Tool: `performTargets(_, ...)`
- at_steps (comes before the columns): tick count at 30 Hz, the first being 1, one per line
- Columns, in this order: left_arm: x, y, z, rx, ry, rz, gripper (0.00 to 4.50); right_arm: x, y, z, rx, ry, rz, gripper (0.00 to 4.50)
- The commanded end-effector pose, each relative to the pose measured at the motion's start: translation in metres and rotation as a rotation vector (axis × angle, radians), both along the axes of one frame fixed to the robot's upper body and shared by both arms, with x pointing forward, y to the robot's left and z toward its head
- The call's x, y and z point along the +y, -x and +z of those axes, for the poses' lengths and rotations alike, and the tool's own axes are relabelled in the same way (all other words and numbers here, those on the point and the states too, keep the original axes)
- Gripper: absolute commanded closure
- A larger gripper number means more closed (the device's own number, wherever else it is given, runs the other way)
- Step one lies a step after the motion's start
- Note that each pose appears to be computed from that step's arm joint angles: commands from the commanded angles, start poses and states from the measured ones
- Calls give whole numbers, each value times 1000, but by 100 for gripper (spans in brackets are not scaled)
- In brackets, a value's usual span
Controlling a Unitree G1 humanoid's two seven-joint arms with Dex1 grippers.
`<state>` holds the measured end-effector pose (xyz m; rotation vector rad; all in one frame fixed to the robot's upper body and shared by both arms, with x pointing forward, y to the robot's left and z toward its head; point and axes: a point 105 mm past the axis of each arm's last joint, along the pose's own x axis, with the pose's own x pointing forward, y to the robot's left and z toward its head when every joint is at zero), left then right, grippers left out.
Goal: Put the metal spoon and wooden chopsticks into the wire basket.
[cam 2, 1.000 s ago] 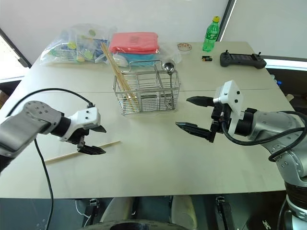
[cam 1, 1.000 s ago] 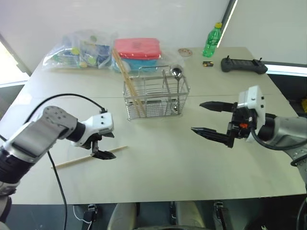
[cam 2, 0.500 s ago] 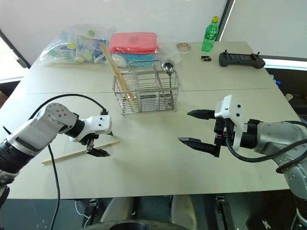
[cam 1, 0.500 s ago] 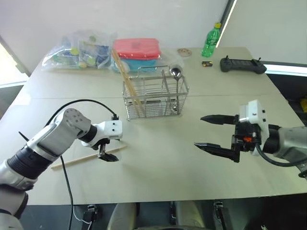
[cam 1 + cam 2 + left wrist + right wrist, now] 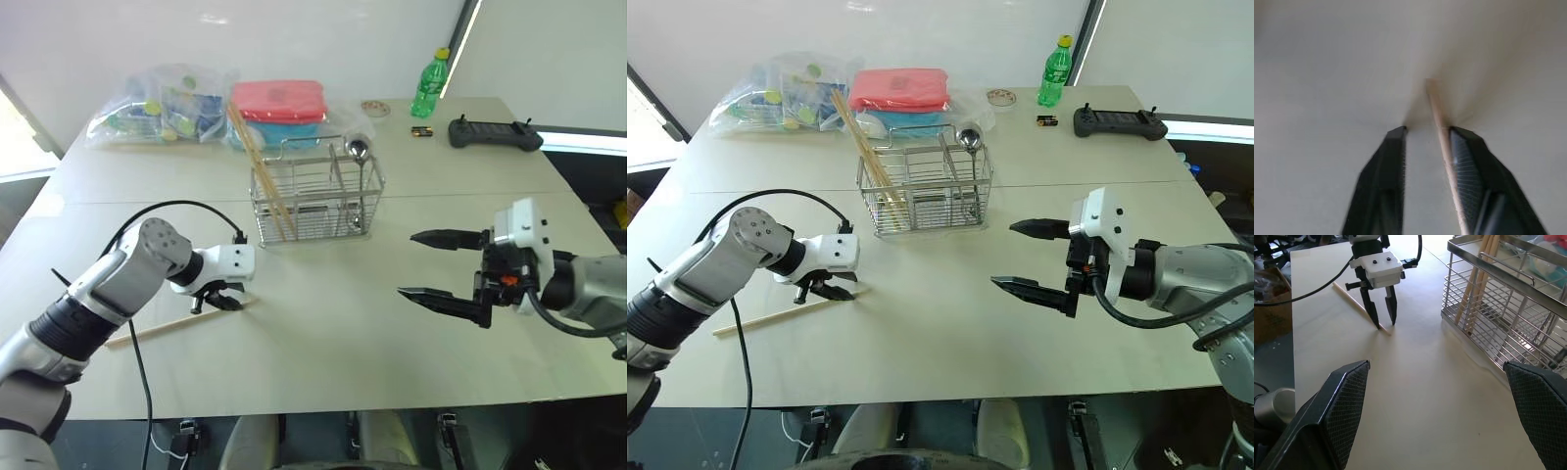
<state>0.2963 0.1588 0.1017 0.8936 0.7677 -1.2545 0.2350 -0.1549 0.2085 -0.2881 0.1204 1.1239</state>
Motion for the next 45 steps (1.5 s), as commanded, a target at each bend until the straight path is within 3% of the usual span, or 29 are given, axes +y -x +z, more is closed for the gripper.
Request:
performTargets(1, 2, 7, -13, 68, -15, 8, 448, -1, 0, 12, -49, -18, -2, 0)
performTargets(10, 8, 6, -10, 53, -4, 59, 448, -1, -2, 12, -51, -21, -5, 0)
performTargets(15, 20, -11, 16, -55, 97, 207, 448, -2, -2, 12, -51, -19, -2, 0)
performTargets(18, 32, -30, 49, -158, 252, 352, 448, -3, -2, 12, -48, -14, 0, 0)
performTargets(20, 39, -44, 82, -190, 444, 495, 448, -4, -3, 12, -46, -11, 1, 0)
performTargets(24, 55, -64, 165, -421, 836, 587, 448, -5, -7, 12, -46, -8, 5, 0)
performTargets(28, 79, -63, 247, -624, 1228, 641, 448, -3, -10, 15, -50, -10, 21, 0)
performTargets(34, 86, -59, 309, -701, 1572, 628, 448, -3, -13, 19, -49, -4, 38, 0)
performTargets(39, 40, -61, 324, -678, 1649, 500, 448, -1, -16, 23, -53, -4, 46, 0)
performTargets(45, -12, -66, 299, -574, 1620, 420, 448, -2, -13, 25, -53, -2, 39, 0)
